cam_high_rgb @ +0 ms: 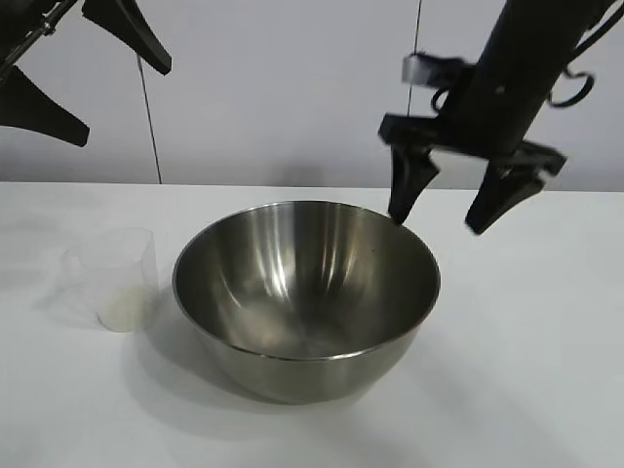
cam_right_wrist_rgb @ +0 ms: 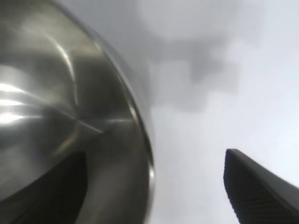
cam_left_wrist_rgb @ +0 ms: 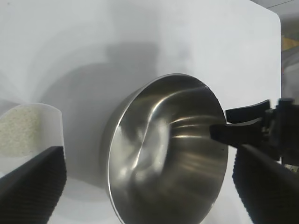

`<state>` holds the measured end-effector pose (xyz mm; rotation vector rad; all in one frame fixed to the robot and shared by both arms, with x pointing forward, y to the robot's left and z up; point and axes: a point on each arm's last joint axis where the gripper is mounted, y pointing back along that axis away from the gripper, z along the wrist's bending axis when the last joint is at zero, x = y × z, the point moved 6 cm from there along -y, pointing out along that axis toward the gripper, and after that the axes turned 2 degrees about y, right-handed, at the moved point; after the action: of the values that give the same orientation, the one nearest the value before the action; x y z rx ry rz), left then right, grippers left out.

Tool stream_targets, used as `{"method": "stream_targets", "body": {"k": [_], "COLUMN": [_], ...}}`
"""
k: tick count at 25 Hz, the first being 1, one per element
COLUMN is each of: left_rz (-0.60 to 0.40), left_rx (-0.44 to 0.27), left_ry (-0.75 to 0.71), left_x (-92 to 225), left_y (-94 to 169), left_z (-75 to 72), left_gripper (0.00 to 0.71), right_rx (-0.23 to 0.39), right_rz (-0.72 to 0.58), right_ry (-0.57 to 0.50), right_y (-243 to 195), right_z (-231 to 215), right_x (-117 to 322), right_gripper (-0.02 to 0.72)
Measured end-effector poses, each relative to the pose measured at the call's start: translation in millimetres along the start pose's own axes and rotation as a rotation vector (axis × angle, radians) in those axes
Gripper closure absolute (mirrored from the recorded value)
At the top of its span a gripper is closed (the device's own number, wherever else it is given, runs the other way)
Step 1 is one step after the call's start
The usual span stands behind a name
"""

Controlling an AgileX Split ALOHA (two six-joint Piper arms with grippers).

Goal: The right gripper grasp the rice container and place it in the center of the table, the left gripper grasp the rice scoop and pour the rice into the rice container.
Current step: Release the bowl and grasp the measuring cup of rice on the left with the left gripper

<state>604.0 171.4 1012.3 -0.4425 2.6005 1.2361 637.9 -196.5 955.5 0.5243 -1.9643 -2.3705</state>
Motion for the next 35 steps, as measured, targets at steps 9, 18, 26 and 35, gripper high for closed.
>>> {"method": "stream_targets", "body": {"k": [9,18,26,35], "left_rz": [0.0,-0.001,-0.001,-0.001], "left_rx": [0.0,0.0,0.0,0.0], "left_ry": [0.0,0.0,0.0,0.0], "left_x": [0,0,0,0], "left_y": [0,0,0,0], "left_z": [0.0,0.0,0.0,0.0], "left_gripper": [0.014,0.014,0.014,0.014], "right_rx": [0.209,0.103,0.202,0.344], "right_rz": [-0.056,-0.327,-0.691,-0.833], "right_ry": [-0.206,-0.305,-0.023,0.041], "right_y": [86,189,255,236], "right_z": [-131,-143,-24,12], "right_x": [14,60,144,261], "right_gripper": [0.063,0.147,0.147,0.147]}}
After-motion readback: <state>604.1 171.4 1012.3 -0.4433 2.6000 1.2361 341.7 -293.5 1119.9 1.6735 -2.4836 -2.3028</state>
